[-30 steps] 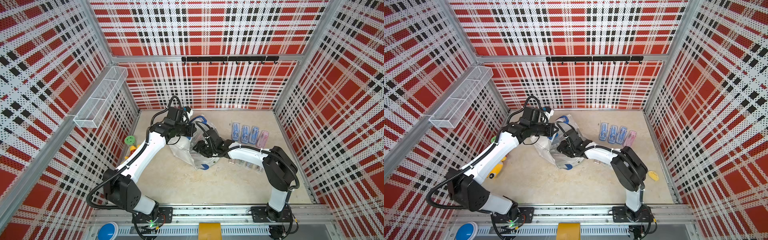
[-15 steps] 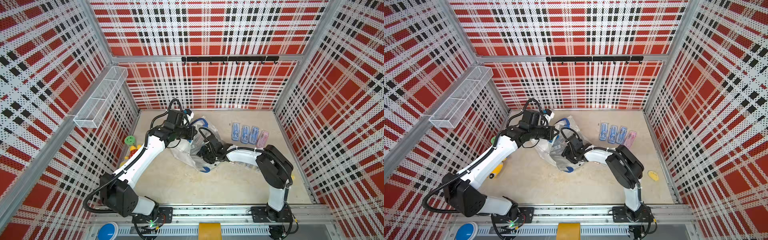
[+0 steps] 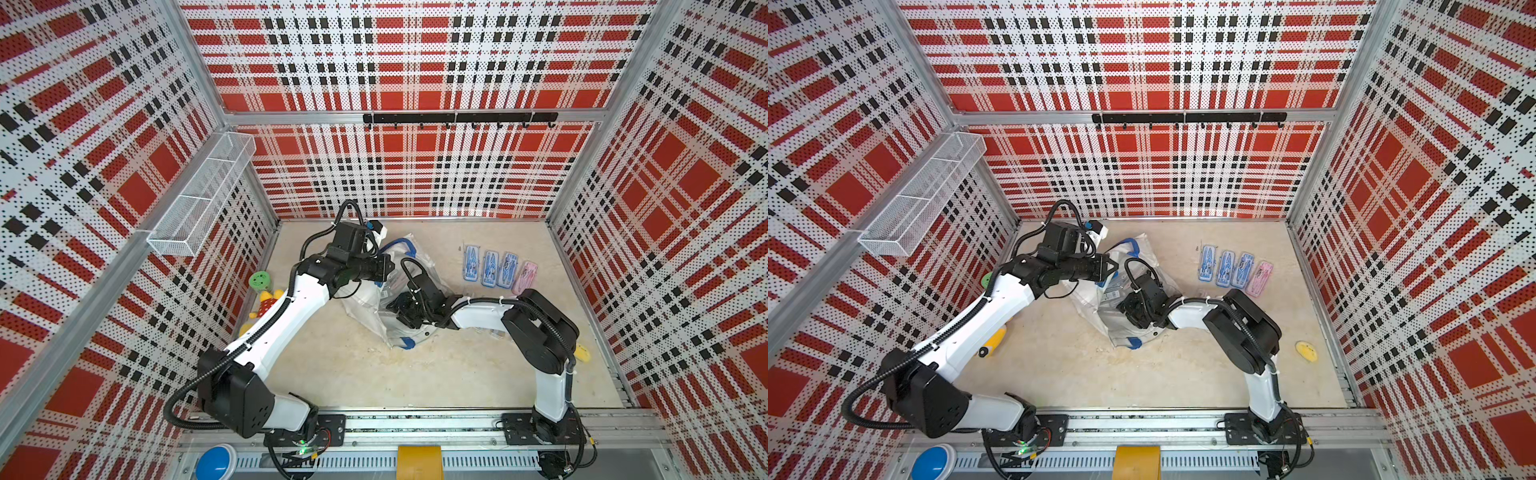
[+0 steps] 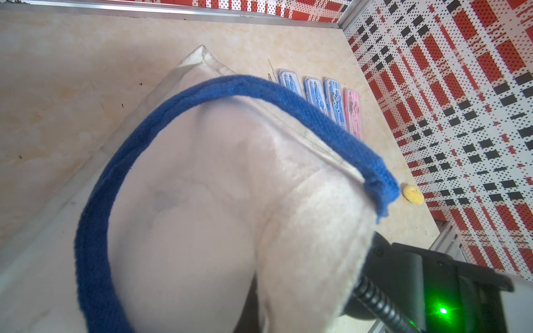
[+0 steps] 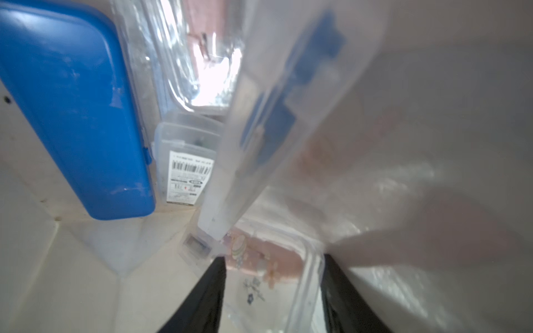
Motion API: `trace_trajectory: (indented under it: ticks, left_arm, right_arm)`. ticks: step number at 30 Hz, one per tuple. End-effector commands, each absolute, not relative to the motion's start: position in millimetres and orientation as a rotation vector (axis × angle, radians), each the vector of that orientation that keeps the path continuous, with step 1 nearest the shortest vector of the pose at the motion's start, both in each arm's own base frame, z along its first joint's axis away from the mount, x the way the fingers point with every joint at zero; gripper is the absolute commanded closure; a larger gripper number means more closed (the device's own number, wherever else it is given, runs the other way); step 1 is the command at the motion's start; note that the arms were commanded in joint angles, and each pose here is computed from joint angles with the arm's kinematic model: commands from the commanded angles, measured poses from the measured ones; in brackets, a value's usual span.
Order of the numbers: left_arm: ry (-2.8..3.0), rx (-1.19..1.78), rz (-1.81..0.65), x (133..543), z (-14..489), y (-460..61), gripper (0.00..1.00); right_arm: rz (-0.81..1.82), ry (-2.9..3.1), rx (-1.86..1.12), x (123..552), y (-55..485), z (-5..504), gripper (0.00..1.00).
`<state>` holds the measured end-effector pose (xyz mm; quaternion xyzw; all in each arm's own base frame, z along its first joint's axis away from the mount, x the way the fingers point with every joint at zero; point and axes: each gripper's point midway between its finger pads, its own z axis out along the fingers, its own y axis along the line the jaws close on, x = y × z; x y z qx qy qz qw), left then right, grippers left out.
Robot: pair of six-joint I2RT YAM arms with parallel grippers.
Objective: Take out the compass set from the canvas bag
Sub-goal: Pick up the compass set from the canvas bag.
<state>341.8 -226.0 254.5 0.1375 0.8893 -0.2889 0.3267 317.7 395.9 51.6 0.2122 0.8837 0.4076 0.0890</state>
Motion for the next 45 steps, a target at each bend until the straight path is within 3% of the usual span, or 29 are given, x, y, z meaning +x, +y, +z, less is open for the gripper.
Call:
trace_trajectory:
  ticks: [1, 12, 21, 30, 45]
  left_arm:
    - [2.255, 0.361, -0.804, 336, 277, -230, 1.0]
    - [2.253, 0.345, -0.81, 335, 279, -229, 1.0]
    - [2.3, 0.227, -0.805, 356, 279, -218, 1.0]
    - [2.312, 0.085, -0.78, 386, 275, -191, 1.0]
    - [2.304, -0.018, -0.763, 399, 268, -153, 1.0]
  right_arm:
    - [1.329, 2.554, 0.627, 325, 411, 66, 0.53]
    - [1.367, 2.523, 0.598, 332, 416, 76, 0.71]
    - [1.416, 2.496, 0.53, 320, 409, 105, 0.81]
    - [1.249, 2.511, 0.354, 294, 356, 150, 0.84]
    - [1.104, 2.336, 0.372, 313, 245, 237, 0.86]
